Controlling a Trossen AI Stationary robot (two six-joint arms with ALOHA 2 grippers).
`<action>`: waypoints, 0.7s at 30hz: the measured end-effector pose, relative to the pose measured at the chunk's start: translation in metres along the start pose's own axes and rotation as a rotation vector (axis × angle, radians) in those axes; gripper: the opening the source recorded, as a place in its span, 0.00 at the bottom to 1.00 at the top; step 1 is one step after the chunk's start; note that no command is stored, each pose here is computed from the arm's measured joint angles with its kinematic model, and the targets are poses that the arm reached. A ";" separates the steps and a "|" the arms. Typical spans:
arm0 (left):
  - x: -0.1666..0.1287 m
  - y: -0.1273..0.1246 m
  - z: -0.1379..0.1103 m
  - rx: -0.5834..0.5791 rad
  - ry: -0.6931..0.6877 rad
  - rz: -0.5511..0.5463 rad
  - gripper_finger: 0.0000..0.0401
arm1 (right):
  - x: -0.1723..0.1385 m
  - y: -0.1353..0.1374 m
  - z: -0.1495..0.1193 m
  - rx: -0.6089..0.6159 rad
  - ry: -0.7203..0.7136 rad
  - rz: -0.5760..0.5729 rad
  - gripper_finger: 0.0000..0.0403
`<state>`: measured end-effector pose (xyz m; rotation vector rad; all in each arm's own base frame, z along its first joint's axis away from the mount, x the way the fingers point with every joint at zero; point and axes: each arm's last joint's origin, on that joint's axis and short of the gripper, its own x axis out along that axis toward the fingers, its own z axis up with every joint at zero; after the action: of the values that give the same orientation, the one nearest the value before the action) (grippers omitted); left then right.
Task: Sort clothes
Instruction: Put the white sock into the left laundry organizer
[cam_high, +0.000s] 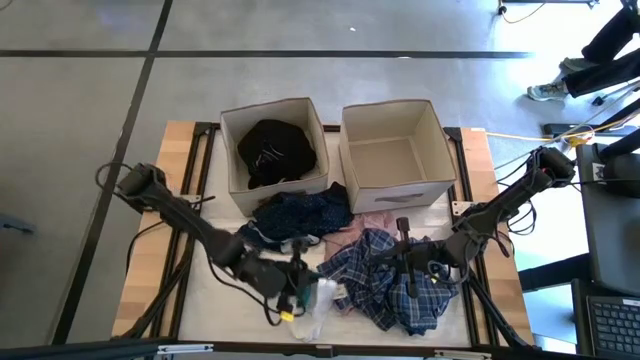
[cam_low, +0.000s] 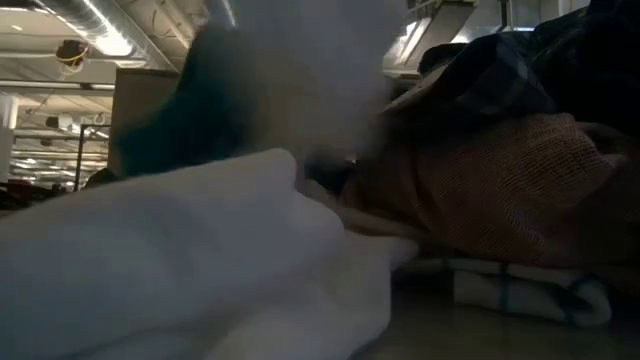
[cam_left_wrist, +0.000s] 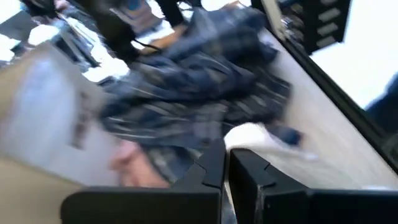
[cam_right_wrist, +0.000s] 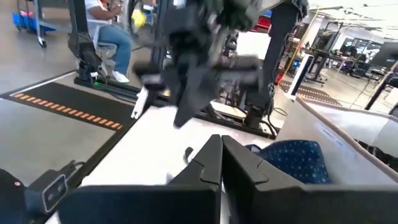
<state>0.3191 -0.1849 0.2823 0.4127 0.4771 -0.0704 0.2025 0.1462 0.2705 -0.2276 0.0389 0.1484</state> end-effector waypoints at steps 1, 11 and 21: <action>-0.005 0.008 0.003 0.000 -0.012 0.017 0.01 | 0.000 0.000 0.000 -0.001 0.000 0.000 0.03; -0.045 0.086 0.019 -0.114 -0.099 0.204 0.01 | 0.000 0.000 0.000 -0.134 -0.001 0.001 0.03; -0.050 0.130 0.013 -0.110 -0.083 0.322 0.01 | 0.000 -0.002 0.000 -0.308 0.022 -0.066 0.03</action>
<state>0.3013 -0.0732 0.3641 0.3725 0.3269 0.2482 0.2024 0.1445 0.2707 -0.5372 0.0308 0.0858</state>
